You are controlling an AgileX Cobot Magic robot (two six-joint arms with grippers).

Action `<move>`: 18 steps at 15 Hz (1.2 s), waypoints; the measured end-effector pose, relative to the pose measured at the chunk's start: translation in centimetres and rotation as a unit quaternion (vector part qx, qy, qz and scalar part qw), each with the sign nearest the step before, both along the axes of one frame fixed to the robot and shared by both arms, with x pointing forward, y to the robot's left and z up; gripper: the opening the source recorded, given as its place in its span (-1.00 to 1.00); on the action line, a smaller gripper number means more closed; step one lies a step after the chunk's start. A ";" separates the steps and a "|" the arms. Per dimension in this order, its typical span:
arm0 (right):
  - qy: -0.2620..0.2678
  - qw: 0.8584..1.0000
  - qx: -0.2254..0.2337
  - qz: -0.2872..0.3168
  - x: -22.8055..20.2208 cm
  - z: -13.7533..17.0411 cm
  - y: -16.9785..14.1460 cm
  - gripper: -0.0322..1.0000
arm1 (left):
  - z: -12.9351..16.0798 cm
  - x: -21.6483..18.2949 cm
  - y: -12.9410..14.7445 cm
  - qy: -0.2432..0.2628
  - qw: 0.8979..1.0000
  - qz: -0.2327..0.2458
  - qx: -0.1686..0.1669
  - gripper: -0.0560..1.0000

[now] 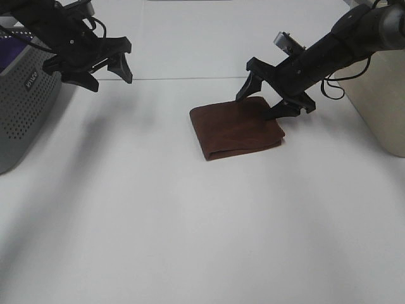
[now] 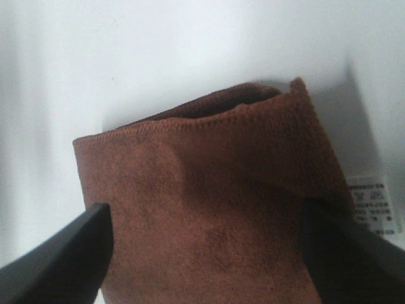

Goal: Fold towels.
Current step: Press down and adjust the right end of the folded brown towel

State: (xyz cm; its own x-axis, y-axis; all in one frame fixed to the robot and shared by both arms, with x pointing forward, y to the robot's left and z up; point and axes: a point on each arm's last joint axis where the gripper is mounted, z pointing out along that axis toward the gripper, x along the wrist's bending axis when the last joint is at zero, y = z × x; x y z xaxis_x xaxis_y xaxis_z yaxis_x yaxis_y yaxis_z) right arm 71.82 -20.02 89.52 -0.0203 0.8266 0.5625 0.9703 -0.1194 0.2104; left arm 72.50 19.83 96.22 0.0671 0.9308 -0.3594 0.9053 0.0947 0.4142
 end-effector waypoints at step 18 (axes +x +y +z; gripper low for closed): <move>0.003 0.998 -0.057 0.036 -0.4 -0.6 -0.7 0.54 | 0.0 0.0 0.0 -0.001 1.000 -0.002 0.002 0.45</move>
State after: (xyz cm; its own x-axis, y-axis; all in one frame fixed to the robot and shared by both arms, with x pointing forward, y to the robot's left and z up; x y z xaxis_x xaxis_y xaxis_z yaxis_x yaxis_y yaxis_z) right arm 71.44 -20.73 88.87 -0.0796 0.8818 0.4649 0.9767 -0.0243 0.2134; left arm 72.50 19.84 96.21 0.0708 0.9320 -0.3554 0.9050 0.0899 0.4159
